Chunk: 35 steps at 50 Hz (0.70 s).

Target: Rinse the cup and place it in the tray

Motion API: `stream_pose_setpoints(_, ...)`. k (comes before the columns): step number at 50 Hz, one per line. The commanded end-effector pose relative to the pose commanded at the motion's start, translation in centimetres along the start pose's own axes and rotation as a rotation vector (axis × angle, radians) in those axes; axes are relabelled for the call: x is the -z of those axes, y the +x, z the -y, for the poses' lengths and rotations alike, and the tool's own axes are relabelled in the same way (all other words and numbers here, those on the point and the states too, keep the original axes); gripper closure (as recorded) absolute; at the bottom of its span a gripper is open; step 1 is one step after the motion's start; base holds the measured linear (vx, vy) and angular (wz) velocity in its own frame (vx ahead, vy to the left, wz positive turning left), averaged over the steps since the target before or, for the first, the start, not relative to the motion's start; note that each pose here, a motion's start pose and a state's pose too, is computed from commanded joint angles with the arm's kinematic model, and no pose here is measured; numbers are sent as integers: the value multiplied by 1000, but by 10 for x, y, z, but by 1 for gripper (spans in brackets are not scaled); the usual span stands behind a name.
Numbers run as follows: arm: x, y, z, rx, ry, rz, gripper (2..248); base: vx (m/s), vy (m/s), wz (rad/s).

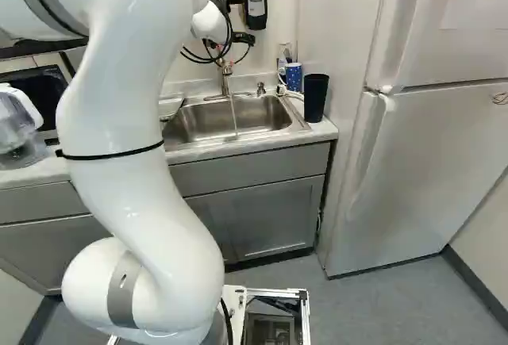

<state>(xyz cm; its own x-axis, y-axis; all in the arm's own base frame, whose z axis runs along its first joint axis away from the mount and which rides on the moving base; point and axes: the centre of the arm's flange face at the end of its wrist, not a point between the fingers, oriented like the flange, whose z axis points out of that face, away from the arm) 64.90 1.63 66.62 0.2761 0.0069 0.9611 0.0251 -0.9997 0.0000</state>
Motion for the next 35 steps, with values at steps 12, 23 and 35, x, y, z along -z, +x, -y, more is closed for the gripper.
stream_pose_setpoints(12,24,-5,0,0,1,8,3,0,0,0)
stream_pose_setpoints(23,46,-11,1,0,1,25,3,0,0,0)
stream_pose_setpoints(35,70,-19,1,1,2,58,3,0,0,0)
